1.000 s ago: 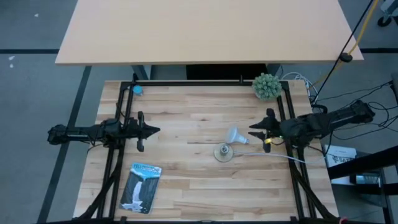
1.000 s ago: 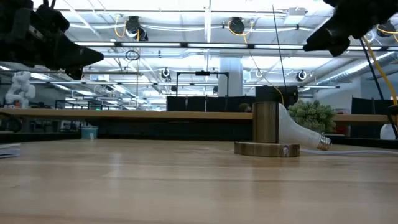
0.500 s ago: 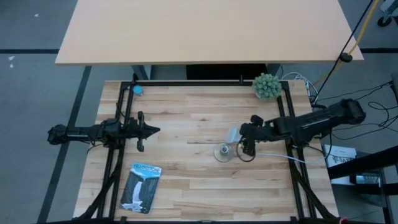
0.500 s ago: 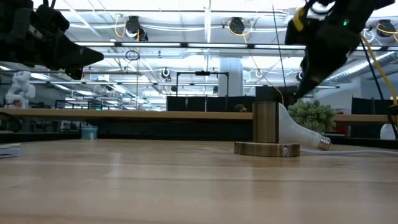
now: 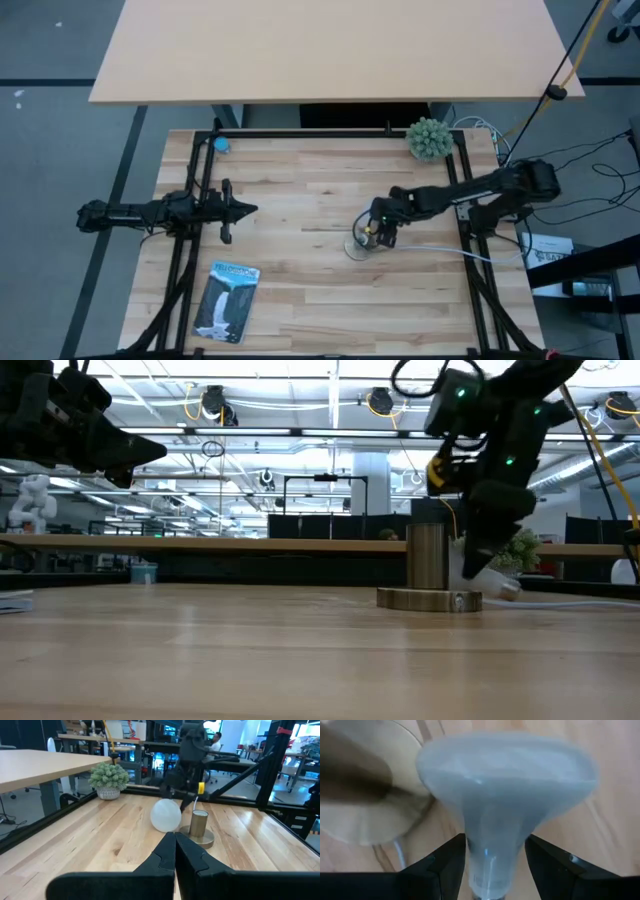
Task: Screw lightbulb
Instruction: Insert the lightbulb into the bronze lamp socket
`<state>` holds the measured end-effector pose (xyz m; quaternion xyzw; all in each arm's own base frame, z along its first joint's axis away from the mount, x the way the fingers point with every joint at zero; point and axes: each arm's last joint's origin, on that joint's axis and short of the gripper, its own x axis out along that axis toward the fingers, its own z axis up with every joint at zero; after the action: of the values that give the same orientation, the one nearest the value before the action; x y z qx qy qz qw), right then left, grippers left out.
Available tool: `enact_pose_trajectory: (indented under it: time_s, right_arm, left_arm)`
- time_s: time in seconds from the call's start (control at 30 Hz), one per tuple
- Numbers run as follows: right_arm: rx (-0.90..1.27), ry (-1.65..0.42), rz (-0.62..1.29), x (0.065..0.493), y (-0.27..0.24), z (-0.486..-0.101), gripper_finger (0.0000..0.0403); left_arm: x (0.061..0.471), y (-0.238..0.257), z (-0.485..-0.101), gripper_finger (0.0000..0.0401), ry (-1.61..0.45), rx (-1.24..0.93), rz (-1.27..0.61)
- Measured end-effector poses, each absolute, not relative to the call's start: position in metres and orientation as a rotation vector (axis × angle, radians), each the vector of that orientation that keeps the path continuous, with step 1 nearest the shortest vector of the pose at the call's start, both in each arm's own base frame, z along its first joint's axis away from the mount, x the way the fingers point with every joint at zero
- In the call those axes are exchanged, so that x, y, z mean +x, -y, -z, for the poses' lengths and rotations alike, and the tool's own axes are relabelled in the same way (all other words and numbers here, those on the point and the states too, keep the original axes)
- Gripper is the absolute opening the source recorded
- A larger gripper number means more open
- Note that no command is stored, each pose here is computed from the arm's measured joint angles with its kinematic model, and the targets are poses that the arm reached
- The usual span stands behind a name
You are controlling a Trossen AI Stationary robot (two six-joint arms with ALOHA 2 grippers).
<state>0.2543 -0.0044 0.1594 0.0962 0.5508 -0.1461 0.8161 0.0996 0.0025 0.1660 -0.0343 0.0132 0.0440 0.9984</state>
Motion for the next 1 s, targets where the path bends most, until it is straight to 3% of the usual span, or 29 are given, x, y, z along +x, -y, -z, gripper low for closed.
enact_pose_trajectory:
  time_s: [0.13, 0.27, 0.53, 1.0]
  right_arm:
    - [0.219, -1.169, 0.319, 0.264, 0.015, -0.146, 0.0187]
    - [0.279, -1.112, 0.262, 0.275, 0.022, -0.140, 0.0148]
    - [0.258, -1.005, 0.364, 0.283, 0.034, -0.140, 0.0147]
    - [0.203, -0.576, 0.414, 0.269, 0.020, -0.225, 0.0147]
  left_arm:
    - [0.100, -0.002, -0.166, 0.0000, -0.026, -0.069, -0.088]
    - [0.100, -0.003, -0.166, 0.0000, -0.026, -0.069, -0.088]
    - [0.100, -0.002, -0.166, 0.0000, -0.027, -0.069, -0.088]
    - [0.100, -0.002, -0.166, 0.0000, -0.026, -0.069, -0.088]
